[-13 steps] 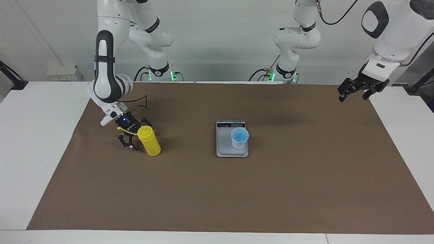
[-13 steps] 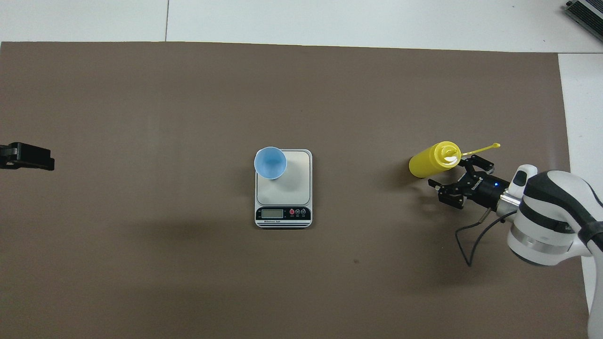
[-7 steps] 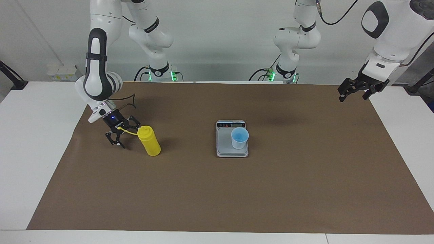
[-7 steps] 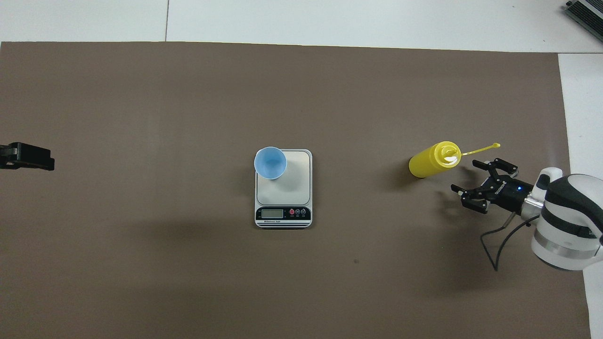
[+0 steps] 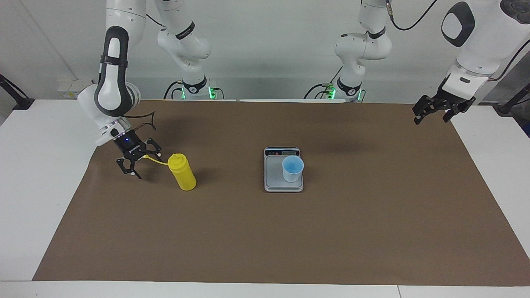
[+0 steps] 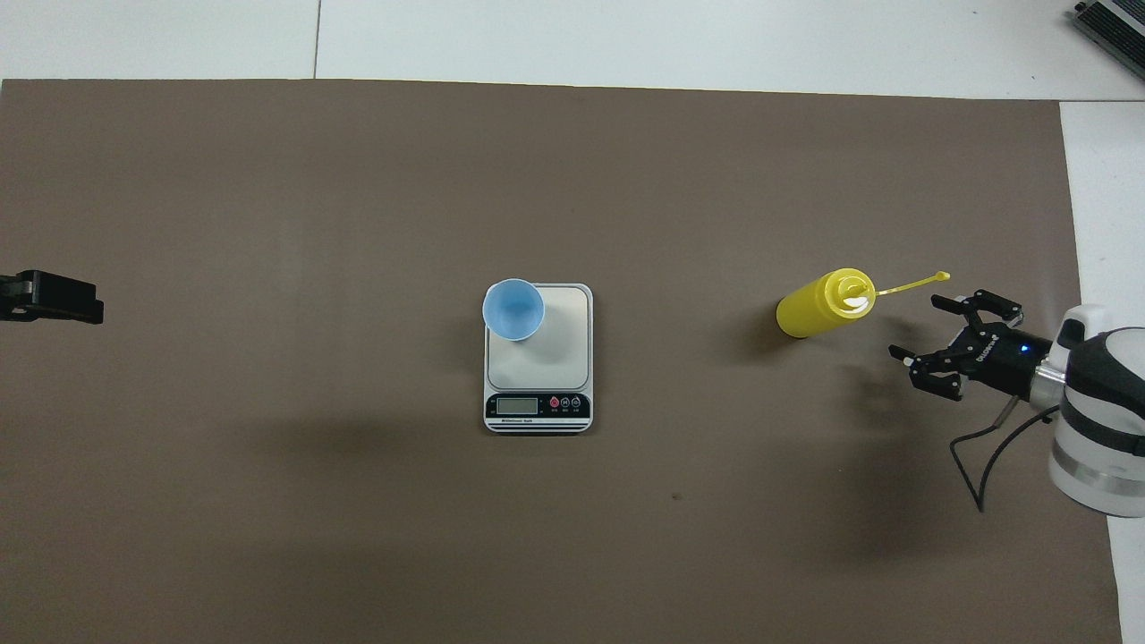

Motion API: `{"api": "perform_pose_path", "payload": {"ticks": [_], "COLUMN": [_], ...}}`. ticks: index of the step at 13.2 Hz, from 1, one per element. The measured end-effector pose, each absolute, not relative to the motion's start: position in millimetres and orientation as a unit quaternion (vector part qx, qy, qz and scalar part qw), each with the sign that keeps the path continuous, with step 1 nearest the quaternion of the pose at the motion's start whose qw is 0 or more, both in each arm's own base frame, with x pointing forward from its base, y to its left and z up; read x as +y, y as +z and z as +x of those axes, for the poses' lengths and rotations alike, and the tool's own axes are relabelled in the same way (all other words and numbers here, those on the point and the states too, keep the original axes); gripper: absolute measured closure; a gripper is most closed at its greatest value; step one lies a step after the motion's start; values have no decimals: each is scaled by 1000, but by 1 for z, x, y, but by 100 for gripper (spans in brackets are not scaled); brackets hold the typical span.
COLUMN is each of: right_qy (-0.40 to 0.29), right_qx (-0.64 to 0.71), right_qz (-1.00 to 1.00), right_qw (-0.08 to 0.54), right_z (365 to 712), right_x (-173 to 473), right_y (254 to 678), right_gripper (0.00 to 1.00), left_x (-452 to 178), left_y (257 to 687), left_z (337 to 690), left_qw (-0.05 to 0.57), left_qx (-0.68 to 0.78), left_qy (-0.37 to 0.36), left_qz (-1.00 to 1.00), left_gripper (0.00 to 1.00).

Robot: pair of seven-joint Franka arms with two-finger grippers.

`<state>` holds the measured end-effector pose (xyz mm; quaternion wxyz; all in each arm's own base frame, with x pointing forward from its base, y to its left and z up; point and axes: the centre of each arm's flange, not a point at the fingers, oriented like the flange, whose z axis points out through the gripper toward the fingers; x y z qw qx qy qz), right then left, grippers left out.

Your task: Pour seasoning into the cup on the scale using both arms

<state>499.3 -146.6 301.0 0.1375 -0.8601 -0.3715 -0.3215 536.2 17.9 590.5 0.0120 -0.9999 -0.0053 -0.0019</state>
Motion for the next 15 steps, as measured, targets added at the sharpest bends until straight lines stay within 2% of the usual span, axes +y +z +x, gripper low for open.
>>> {"api": "perform_pose_path", "payload": {"ticks": [7,15], "right_qy": [-287,-194], "right_qx": [-358,-250], "right_qz": [-880,-943], "right_qw": [119,104], "right_z": [531,568], "right_x": [-154,-137], "right_y": [366,471], "right_gripper": [0,0], "left_x": [18,18], "left_y": [590,590], "left_z": [536,536], "left_qw": [12,12], "left_qx": [-5,-5], "left_qy": [-2,-2], "left_qz": [-1000,-1000], "left_gripper": [0,0]}}
